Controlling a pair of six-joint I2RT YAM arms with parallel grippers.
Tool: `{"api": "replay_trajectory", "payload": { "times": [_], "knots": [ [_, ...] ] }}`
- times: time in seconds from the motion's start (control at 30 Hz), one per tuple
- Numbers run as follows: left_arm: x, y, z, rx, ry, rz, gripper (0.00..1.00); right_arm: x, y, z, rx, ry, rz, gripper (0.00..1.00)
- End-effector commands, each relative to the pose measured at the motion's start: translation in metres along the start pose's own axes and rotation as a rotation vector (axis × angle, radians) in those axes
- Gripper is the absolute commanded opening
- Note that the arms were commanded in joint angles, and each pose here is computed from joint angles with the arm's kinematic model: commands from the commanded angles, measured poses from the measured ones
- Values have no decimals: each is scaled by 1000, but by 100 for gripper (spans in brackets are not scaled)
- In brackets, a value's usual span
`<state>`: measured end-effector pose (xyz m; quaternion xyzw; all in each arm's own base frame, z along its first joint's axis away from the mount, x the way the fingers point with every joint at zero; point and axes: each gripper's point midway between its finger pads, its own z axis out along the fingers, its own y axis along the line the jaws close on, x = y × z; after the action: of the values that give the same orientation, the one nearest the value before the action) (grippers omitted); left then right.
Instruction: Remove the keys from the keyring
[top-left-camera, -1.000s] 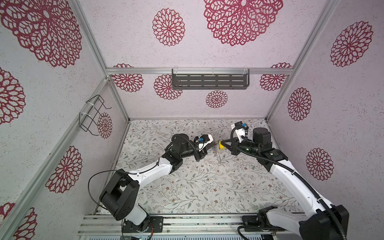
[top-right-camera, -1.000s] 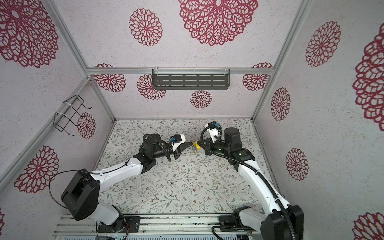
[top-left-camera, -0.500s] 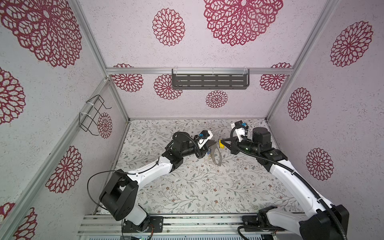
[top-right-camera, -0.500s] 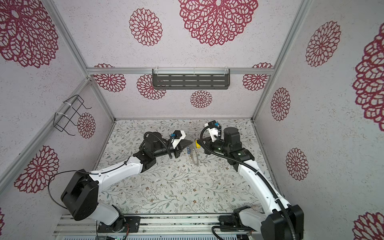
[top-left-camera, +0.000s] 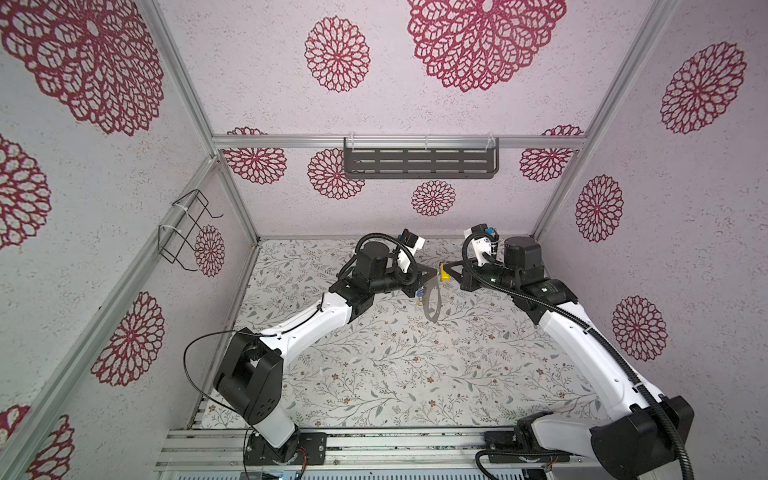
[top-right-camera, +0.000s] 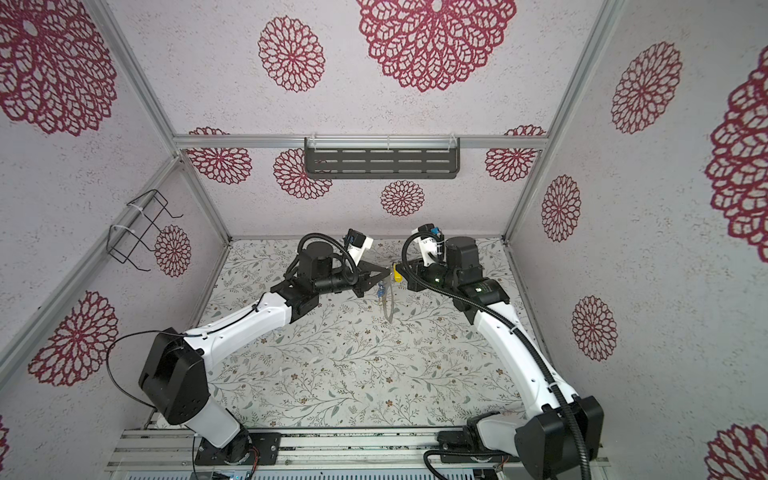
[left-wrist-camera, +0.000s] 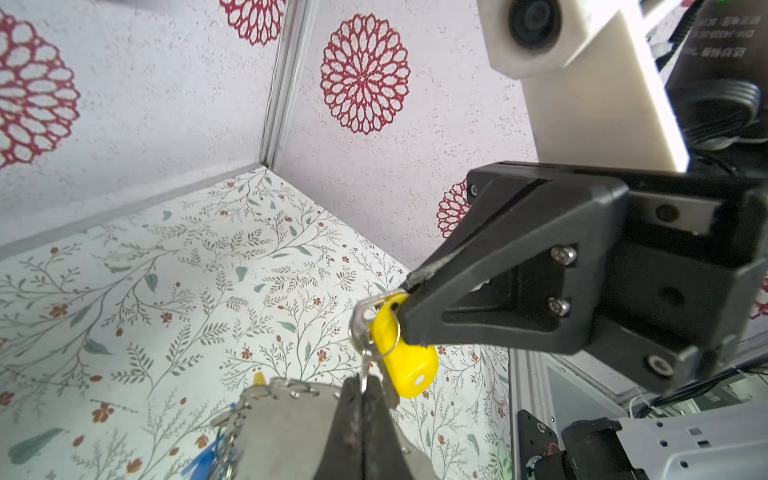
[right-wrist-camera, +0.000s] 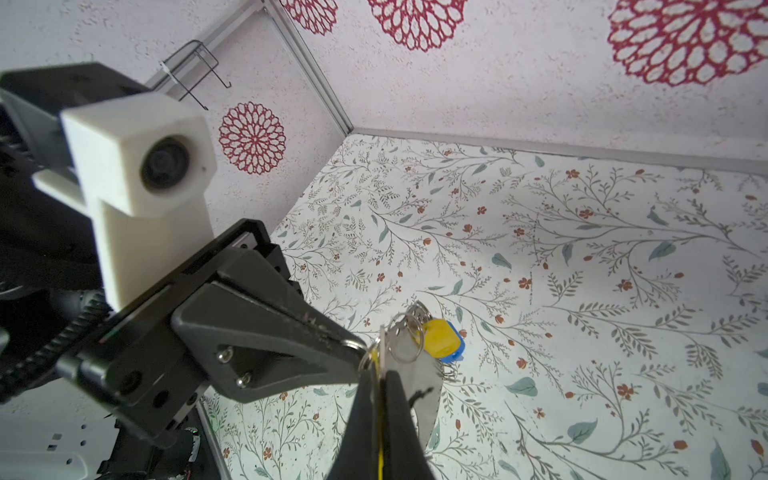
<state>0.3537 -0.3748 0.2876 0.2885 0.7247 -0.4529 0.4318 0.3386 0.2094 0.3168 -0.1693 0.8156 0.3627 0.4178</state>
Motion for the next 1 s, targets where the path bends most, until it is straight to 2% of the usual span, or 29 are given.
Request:
{"api": "replay_trajectory", "payload": {
  "times": [0.0,0.43,0.5,0.67,0.77,0.97],
  "knots": [
    [14,9,1,-11,73,-84,0,-37,18,-14,-16,-99,-39,0],
    [18,3,8,22,114,-87,0,-47,36,-8,-45,-94,-79,0],
    [14,-1,5,41,85,-61,0,-47,21,-9,33,-94,-61,0],
    [-7,-11,-11,76,-52,-9,0,-38,-40,-16,194,-86,95,0],
    [-22,-15,-19,108,-121,-26,0,-26,-57,-13,224,-49,144,0],
    [-50,-20,-32,151,-251,-58,0,-7,-61,-6,214,-6,172,0]
  ]
}}
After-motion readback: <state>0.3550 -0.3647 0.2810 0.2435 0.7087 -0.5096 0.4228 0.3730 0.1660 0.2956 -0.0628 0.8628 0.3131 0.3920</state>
